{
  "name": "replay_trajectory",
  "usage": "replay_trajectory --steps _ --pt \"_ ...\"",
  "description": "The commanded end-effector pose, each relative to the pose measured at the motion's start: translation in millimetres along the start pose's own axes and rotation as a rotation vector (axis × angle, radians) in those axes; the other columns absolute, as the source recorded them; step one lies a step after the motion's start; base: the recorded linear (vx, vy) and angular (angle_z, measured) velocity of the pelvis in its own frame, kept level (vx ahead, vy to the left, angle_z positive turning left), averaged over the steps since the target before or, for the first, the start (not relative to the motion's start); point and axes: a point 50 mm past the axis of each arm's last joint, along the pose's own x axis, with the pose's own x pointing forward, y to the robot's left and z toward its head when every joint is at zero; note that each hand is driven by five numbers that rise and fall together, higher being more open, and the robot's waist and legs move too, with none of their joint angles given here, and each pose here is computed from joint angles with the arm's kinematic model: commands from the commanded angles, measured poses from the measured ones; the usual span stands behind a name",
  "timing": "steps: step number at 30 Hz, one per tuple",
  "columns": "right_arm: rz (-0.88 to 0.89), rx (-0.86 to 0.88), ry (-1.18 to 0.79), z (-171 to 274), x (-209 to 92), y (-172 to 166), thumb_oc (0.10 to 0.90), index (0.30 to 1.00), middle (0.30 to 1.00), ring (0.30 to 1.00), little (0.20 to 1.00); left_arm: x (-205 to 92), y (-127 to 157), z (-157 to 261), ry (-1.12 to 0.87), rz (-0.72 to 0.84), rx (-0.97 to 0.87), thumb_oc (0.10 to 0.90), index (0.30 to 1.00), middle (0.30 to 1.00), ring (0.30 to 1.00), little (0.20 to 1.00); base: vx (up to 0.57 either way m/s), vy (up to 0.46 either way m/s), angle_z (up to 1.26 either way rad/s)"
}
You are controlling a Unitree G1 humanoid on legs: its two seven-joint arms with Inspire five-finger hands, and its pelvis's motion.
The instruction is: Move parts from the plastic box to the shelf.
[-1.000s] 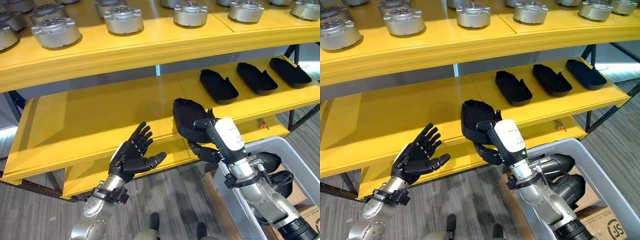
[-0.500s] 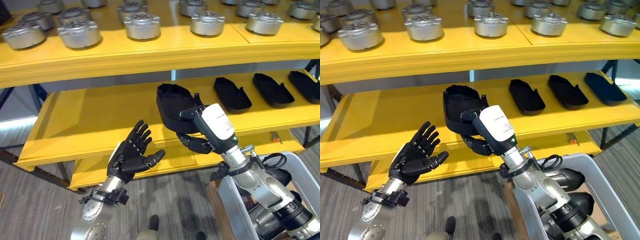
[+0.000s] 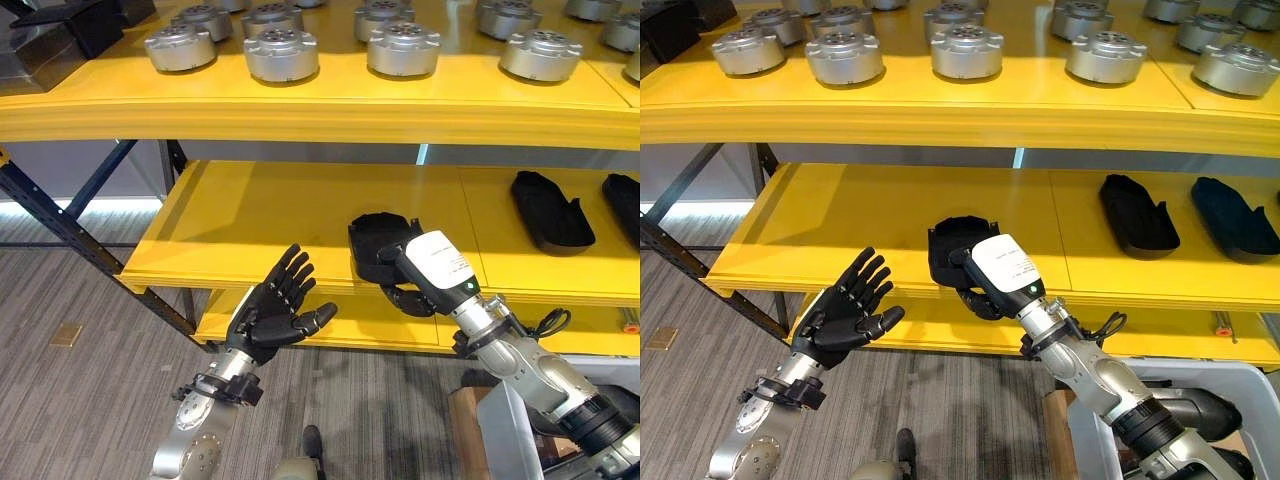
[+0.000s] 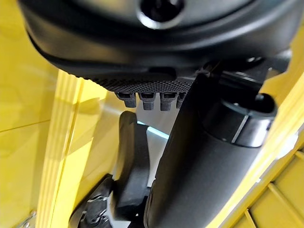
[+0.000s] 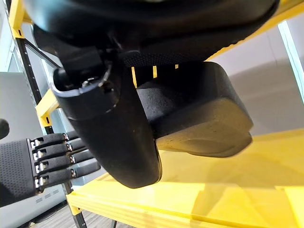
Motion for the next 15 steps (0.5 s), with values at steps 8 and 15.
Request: replay_trajectory --steps 8,15 --pt "-0.353 -0.094 0.078 -14.6 18.5 -46.4 0.400 0.300 0.300 0.300 0.300 17.8 -19.9 32.3 -0.112 -0.228 0.050 0.900 1.000 1.000 1.000 1.000 0.06 0.140 0.01" --pt "-0.384 -0.128 0.068 -16.4 25.3 -66.3 0.400 0.300 0.300 0.300 0.300 20.6 -23.6 47.3 -0.173 -0.196 0.019 0.900 1.000 1.000 1.000 1.000 0.00 -0.308 0.23"
